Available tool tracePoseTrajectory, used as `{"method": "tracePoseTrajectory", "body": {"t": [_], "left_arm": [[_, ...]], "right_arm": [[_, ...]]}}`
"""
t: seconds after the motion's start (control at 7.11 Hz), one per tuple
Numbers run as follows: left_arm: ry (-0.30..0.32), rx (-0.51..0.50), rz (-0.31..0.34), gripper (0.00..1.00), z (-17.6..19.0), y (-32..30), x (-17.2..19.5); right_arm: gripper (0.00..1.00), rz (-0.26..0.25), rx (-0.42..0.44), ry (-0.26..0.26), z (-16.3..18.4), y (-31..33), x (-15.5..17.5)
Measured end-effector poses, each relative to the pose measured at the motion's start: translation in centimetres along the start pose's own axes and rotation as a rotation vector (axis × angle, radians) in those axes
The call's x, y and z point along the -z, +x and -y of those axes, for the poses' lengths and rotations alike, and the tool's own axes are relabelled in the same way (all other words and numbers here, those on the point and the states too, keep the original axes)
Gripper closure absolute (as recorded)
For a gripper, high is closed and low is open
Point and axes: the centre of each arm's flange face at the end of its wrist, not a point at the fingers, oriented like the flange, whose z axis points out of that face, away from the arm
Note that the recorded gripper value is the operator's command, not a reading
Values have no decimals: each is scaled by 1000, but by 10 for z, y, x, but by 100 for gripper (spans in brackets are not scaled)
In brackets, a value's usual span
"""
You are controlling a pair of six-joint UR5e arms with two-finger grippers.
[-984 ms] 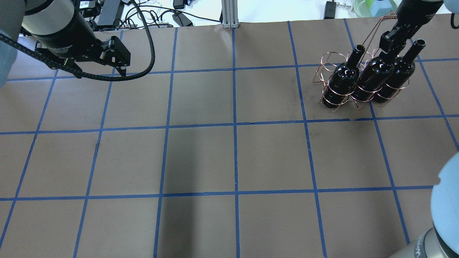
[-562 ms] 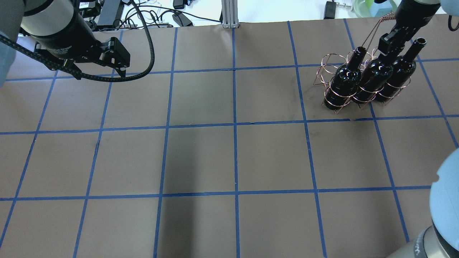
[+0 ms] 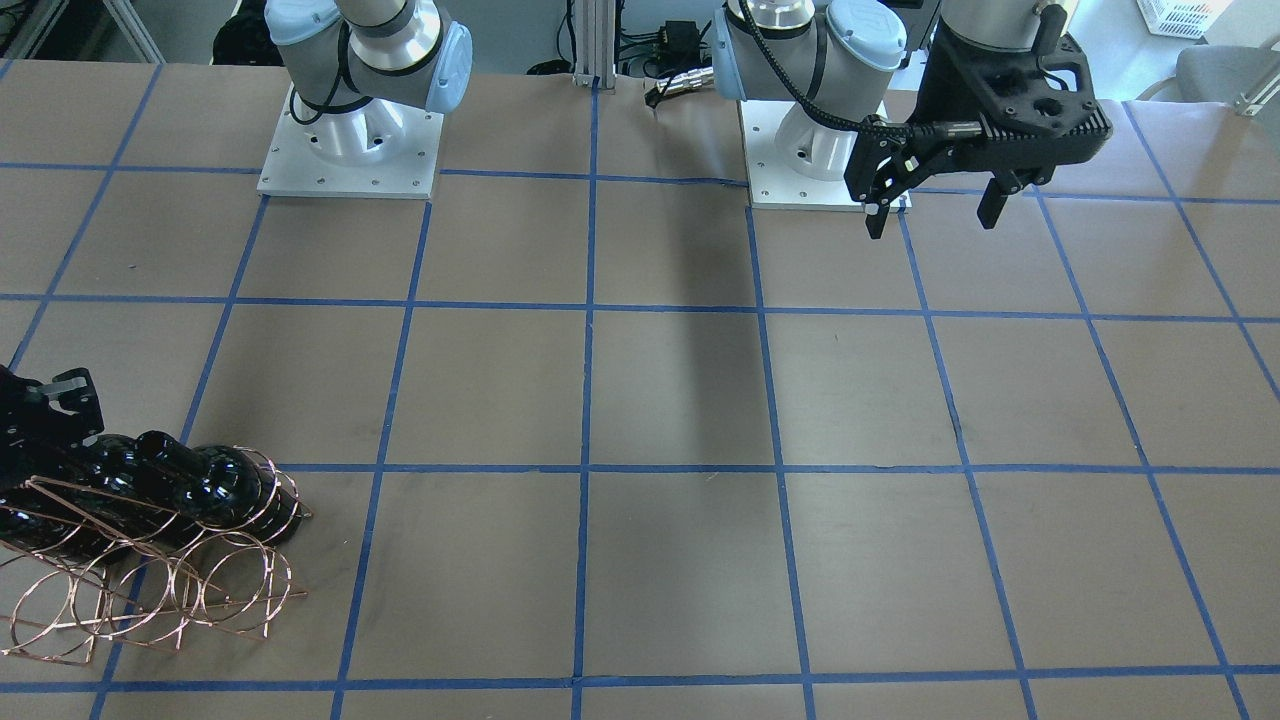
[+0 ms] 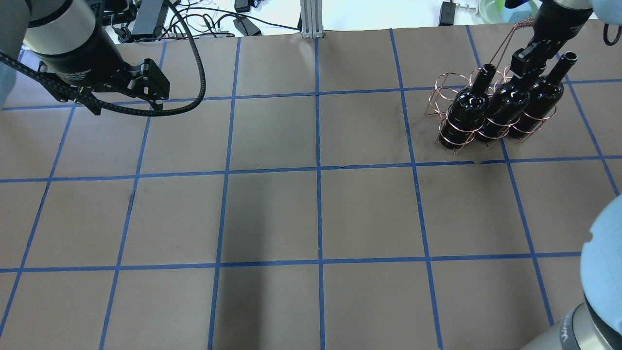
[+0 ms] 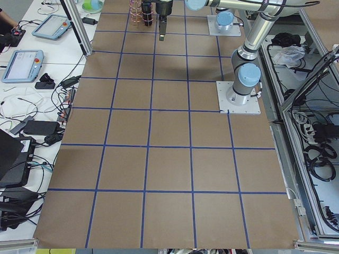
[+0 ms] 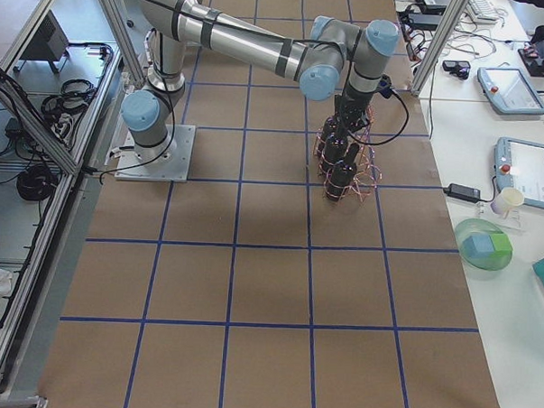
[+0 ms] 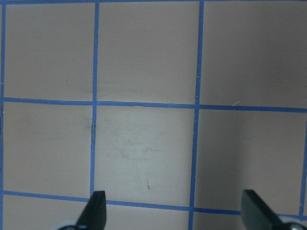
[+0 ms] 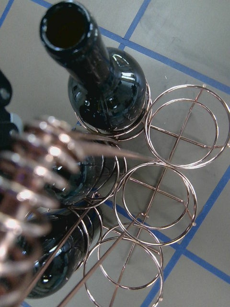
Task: Place wine into wine basket
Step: 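Push the bottle down into the basket and open the right gripper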
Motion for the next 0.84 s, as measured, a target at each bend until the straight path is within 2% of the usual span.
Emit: {"method": "tracePoseTrajectory", "body": {"t": [0.42,0.56,0.7,0.84], "left_arm": [[5,1,-27,0,0,2,0],[5,4,-21,0,-1,1,1],[3,4,-19,0,-1,0,1],[2,4,-18,0,-2,0,1]], "right_arm": [[100,7,-1,-7,2,2,-7],[21,2,-2,-12,2,3,-8],[0,-15,-3,-27,1,4,-7],[0,-39,-5,-40,-1,4,-4]]}}
